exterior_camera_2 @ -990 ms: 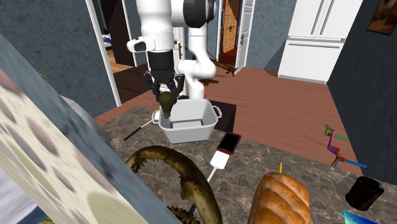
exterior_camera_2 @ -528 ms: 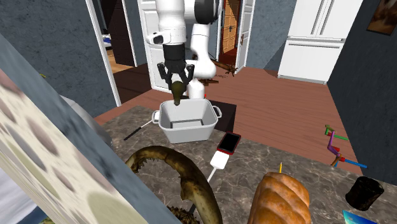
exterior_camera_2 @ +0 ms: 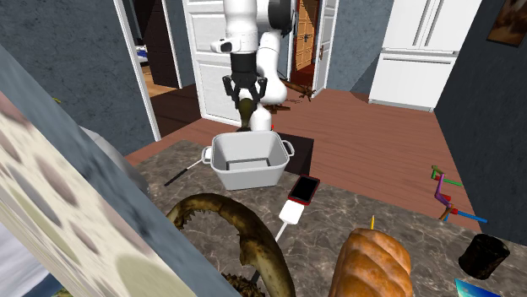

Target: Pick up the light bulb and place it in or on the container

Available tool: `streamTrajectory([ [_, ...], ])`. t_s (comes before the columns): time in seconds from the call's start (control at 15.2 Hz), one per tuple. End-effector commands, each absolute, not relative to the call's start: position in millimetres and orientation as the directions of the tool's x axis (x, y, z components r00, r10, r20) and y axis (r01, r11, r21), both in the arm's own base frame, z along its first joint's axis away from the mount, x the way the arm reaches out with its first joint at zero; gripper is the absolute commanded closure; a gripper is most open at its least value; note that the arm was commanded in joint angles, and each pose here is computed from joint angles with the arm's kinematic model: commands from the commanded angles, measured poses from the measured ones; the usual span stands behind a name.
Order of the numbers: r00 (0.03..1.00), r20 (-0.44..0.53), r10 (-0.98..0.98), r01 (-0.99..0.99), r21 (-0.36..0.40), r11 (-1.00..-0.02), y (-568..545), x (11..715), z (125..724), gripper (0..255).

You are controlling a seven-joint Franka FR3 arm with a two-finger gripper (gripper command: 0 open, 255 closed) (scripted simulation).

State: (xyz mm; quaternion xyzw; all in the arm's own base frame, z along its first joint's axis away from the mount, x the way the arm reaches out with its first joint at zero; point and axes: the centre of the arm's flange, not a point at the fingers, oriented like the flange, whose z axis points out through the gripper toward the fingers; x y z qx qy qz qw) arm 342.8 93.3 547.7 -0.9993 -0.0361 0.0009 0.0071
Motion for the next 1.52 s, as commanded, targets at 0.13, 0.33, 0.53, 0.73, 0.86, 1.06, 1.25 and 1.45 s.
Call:
streamTrajectory([
  [0.13,0.997,-0.001,0.072,0.072,-0.014,-0.997,93,340,528,255],
  [0.33,0.997,-0.001,0.072,0.072,-0.014,-0.997,93,340,512,255],
  [0.53,0.997,-0.001,0.072,0.072,-0.014,-0.997,93,340,496,255],
  [0.73,0.997,-0.001,0.072,0.072,-0.014,-0.997,93,340,481,255],
  [0.86,0.997,-0.001,0.072,0.072,-0.014,-0.997,93,340,470,255],
  [1.06,0.997,-0.001,0.072,0.072,-0.014,-0.997,93,340,461,255],
  [1.25,0.997,-0.001,0.072,0.072,-0.014,-0.997,93,340,461,255],
  [1.45,0.997,-0.001,0.072,0.072,-0.014,-0.997,93,340,461,255],
])
